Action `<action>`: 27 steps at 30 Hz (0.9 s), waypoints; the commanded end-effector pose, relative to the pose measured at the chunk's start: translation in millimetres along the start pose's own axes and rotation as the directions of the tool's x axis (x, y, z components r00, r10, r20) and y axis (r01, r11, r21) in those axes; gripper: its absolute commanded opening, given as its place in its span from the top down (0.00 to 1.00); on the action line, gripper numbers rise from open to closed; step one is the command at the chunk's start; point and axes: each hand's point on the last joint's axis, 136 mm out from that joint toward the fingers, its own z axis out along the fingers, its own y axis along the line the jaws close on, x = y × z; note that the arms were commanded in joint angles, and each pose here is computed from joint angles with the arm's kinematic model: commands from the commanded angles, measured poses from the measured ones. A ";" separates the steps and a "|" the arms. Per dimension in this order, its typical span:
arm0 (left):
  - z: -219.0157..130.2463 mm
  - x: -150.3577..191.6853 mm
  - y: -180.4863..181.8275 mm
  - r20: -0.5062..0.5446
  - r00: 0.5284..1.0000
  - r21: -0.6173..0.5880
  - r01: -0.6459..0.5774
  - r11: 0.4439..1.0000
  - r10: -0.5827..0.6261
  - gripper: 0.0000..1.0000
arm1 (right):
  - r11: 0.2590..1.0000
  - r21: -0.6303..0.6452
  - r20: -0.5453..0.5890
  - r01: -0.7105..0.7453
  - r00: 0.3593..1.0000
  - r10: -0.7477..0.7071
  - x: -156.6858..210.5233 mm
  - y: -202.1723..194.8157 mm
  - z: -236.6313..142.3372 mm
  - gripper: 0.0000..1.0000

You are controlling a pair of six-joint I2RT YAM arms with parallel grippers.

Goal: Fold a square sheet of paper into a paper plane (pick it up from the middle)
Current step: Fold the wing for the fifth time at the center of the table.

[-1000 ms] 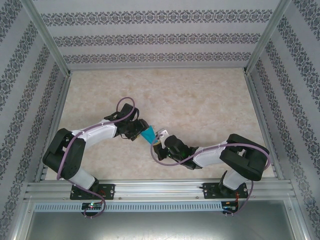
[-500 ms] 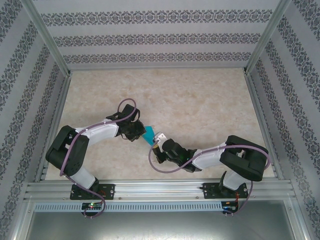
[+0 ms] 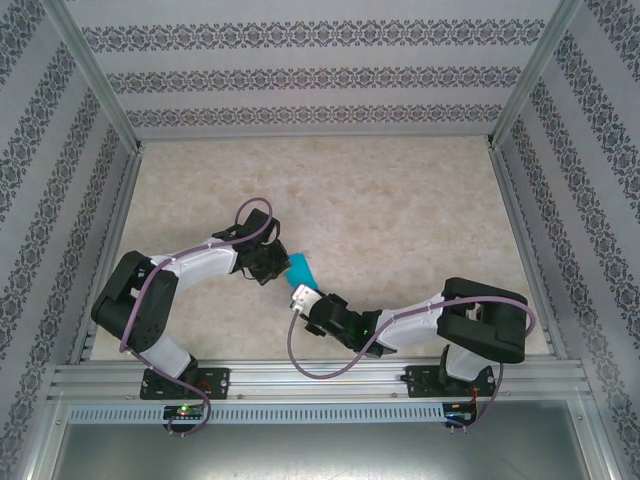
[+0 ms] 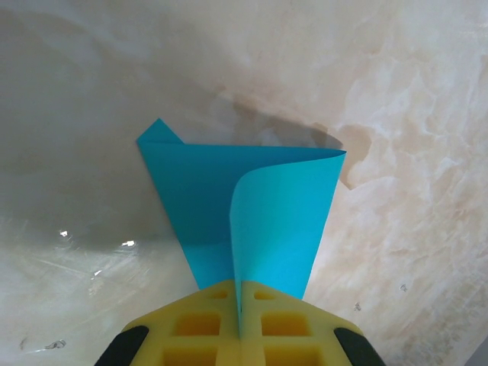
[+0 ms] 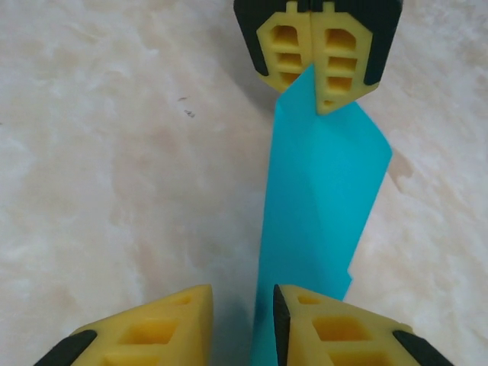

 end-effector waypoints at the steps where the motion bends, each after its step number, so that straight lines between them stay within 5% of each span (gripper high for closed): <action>1: -7.1 1.9 -7.5 0.001 1.000 0.011 -0.019 1.000 0.019 1.00 | 0.993 0.086 -0.014 0.077 0.997 -0.076 -4.0 -9.3 5.4 0.72; 19: -9.7 1.4 -7.9 0.007 1.000 0.009 -0.030 0.999 0.030 0.99 | 0.993 0.103 -0.025 0.057 0.998 -0.055 -3.0 -7.7 10.8 0.99; 23: -16.4 -0.5 -9.4 0.027 0.998 0.008 -0.060 0.998 0.059 0.83 | 0.996 0.088 -0.021 0.013 1.000 -0.012 -3.8 -6.4 11.0 1.00; 27: -36.7 -9.2 -2.6 0.110 0.990 -0.030 -0.087 0.996 0.090 0.62 | 0.982 -0.025 -0.008 -0.188 0.982 0.188 -8.1 -4.0 10.3 1.00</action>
